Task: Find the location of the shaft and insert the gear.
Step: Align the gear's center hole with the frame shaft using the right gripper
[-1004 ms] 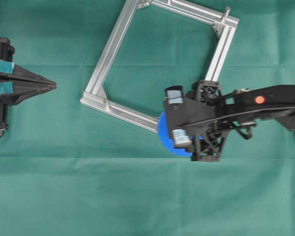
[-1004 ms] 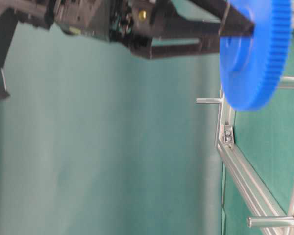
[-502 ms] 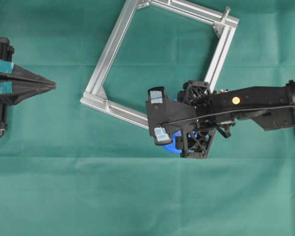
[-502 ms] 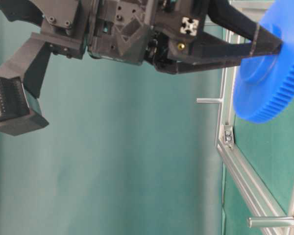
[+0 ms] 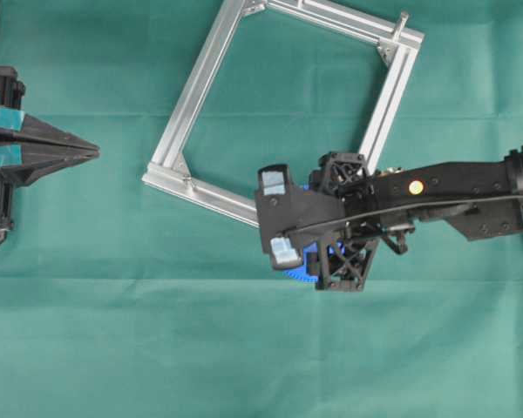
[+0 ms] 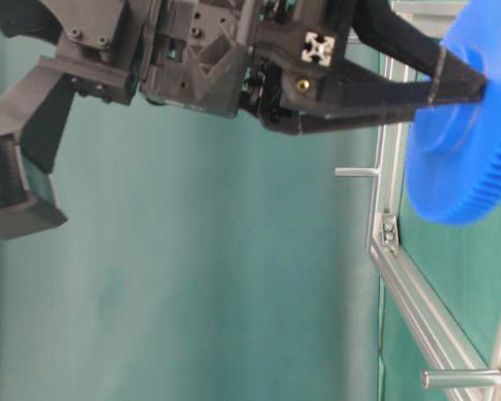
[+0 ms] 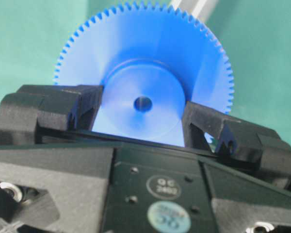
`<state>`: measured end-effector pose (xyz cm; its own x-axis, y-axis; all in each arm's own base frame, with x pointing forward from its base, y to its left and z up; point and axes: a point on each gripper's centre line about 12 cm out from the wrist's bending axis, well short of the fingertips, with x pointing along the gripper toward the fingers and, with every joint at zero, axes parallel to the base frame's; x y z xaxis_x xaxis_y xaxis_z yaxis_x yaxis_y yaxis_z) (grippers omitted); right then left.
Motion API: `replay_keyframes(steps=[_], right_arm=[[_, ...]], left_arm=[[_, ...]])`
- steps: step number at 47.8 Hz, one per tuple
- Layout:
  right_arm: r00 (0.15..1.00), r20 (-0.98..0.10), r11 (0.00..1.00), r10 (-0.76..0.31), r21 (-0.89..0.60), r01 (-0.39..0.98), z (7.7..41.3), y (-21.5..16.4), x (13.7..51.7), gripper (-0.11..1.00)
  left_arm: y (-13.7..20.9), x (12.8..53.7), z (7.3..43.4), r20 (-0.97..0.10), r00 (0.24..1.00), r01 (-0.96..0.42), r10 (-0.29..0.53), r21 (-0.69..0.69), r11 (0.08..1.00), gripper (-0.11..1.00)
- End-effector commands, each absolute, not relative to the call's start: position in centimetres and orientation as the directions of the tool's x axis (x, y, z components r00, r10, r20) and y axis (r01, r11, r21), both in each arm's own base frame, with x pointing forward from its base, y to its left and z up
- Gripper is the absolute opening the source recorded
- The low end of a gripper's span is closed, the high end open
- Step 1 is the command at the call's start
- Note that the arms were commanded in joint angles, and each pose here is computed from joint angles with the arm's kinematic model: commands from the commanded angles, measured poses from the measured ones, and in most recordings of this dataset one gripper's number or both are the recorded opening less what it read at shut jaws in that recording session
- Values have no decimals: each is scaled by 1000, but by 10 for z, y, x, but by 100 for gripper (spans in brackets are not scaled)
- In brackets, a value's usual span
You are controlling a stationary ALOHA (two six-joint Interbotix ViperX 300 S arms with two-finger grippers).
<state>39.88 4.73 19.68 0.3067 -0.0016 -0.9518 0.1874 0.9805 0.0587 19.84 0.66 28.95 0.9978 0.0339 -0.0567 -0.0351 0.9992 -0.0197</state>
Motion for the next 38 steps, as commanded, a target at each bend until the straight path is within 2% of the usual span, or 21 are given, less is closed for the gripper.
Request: replay_keyframes(steps=[1,19,30,38], right_arm=[[361,-933,984,15,78,162,213,57,408,69],[395,-918,990,22,77,122,219,67,422,69],[435,-900,994,6,55,99,221,59,428,69],[432,-902,992,-21,34,119,215,43,429,69]], left_arm=[[7,201,299,-32,999,-38,37,-21,999,1],[7,201,299,-32,999,-38,37,-21,999,1],[7,201,298,-40,999,-38,37,-21,999,1],[7,201,297,-41,998,-38,37,-20,999,1]])
